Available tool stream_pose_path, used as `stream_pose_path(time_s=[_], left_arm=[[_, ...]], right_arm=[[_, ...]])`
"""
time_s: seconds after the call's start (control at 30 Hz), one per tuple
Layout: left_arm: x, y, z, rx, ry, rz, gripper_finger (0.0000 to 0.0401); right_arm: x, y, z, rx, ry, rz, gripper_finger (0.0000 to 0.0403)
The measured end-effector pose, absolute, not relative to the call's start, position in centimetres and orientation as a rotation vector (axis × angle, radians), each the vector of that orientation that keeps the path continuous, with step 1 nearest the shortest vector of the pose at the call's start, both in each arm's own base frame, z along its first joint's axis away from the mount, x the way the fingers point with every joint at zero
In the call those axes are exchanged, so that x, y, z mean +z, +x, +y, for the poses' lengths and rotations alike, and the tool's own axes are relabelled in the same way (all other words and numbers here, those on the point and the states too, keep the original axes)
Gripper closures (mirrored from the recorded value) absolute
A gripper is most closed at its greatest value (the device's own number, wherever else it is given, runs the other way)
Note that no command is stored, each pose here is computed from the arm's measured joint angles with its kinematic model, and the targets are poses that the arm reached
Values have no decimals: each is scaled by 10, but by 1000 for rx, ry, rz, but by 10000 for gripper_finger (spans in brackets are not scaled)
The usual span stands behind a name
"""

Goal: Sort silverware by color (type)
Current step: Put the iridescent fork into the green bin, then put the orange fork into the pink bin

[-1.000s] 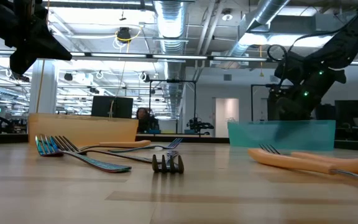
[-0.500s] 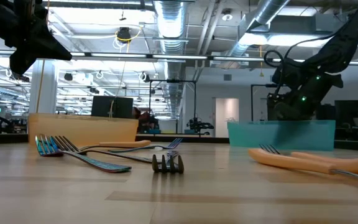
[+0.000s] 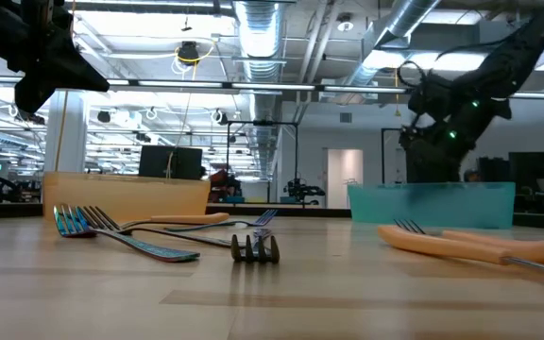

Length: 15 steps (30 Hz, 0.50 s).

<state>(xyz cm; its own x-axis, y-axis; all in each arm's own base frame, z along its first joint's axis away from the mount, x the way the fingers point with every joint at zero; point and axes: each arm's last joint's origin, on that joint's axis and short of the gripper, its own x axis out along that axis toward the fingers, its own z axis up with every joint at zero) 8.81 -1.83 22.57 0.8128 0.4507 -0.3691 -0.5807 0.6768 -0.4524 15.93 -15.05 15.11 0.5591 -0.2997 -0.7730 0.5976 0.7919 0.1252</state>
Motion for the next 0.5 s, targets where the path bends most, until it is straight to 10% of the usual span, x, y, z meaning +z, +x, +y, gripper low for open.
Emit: stream_pose_path(time_s=[0.5], left_arm=[[225, 88, -18, 575, -578, 255, 401]], right_arm=[[293, 210, -151, -386, 313, 710, 261]])
